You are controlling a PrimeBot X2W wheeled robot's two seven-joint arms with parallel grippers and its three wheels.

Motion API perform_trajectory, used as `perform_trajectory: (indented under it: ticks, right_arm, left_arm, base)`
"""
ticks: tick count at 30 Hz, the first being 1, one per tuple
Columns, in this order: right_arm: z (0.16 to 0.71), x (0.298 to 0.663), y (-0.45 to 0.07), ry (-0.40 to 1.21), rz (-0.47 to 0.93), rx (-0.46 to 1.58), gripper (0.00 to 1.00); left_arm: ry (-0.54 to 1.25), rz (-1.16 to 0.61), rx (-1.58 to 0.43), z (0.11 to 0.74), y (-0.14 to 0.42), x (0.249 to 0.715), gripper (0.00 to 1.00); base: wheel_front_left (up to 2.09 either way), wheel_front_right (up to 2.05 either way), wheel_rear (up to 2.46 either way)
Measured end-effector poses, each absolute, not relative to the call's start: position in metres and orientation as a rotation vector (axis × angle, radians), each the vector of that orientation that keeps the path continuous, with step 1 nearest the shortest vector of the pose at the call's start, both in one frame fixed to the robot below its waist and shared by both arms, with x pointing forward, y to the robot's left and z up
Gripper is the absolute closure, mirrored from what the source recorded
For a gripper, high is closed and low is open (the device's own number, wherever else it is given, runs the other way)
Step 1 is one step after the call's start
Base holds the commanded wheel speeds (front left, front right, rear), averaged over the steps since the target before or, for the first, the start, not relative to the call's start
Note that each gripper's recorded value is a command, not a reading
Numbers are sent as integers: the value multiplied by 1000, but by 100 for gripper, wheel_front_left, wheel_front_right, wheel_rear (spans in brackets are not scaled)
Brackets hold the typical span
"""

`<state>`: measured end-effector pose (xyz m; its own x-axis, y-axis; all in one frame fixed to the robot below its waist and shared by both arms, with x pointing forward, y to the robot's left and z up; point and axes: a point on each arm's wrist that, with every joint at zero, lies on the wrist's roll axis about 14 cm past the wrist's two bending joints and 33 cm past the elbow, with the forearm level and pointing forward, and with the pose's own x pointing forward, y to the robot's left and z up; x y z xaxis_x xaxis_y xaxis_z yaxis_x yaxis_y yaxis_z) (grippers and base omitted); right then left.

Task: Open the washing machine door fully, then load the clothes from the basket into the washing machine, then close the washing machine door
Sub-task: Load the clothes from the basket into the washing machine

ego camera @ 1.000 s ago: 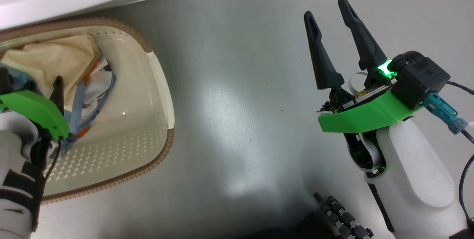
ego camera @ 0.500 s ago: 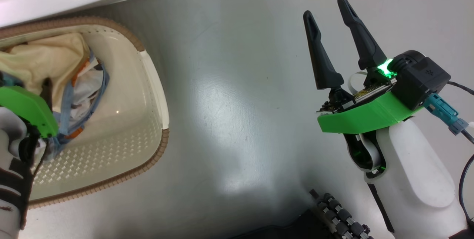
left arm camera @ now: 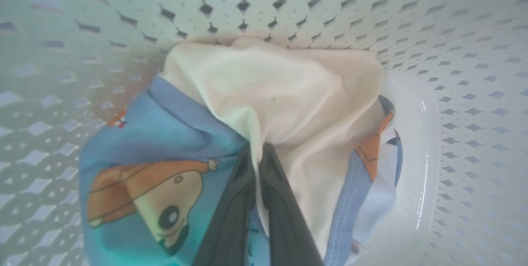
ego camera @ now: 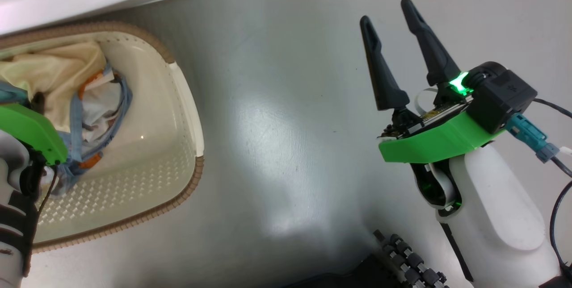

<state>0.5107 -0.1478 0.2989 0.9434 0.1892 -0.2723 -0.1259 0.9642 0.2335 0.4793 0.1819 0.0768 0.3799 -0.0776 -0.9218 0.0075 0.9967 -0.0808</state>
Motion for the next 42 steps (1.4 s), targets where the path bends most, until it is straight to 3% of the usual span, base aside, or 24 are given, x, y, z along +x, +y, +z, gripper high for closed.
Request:
perform_trajectory:
  ticks: [25, 42]
  right_arm:
    - [394, 513, -148, 131, 168, 239, 0]
    - [451, 476, -141, 56, 175, 263, 0]
  left_arm:
    - [937, -30, -240, 169, 166, 476, 100]
    - [716, -87, -344, 265, 148, 459, 100]
  base:
    - [0, 0, 0]
    - [0, 0, 0]
